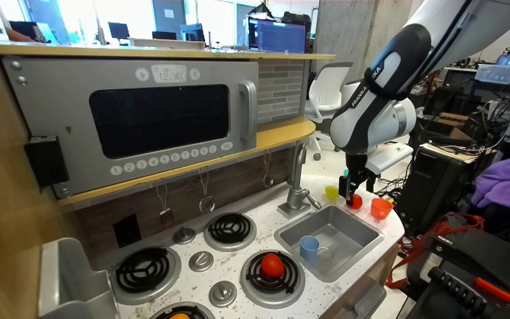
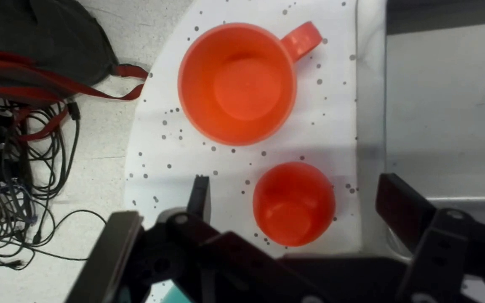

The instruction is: Put the right red object inside the sink

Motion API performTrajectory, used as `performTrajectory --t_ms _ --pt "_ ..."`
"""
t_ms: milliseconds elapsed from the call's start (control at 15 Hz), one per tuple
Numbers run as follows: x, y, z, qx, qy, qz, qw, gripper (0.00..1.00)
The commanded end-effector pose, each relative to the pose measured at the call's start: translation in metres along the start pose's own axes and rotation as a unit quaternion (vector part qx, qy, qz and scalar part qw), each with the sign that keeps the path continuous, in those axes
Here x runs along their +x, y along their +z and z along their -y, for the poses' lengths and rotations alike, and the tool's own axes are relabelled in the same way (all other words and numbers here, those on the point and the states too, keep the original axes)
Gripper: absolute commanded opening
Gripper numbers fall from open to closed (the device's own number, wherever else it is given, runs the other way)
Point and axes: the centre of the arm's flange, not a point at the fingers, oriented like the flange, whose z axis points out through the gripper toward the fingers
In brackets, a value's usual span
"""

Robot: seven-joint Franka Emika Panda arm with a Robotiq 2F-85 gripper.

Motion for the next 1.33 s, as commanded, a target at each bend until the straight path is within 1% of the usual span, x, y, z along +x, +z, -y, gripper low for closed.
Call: performTrajectory --t_ms 0,200,267,400,467,600,733,1000,1133,1267 --pt "0.023 0.024 -0.008 -0.002 -0.024 0.005 0.9997 1.00" --pt "0.030 0.031 -0.008 -0.006 -0.032 -0.001 0.9995 1.00" --pt "0.033 0.030 -0.009 -0.008 -0.034 -0.005 0.9994 0.78" --pt "0.037 0.026 -0.011 -0.011 -0.040 -0.011 0.9991 0.66" --pt "0.038 0.023 -0.011 -0.011 -0.043 -0.015 0.9989 0.56" --pt "0.034 0.011 -0.009 -0.005 -0.050 -0.021 0.9985 0.42" --pt "0.028 -0.001 -0.007 -0.007 -0.060 -0.029 0.9977 0.27" --pt "0.019 -0.022 -0.007 -0.006 -0.069 -0.036 0.9970 0.25" --pt "0.006 -0.041 -0.002 0.001 -0.079 -0.043 0.9959 0.25" --pt "-0.010 -0.060 0.012 0.013 -0.094 -0.047 0.9944 0.25"
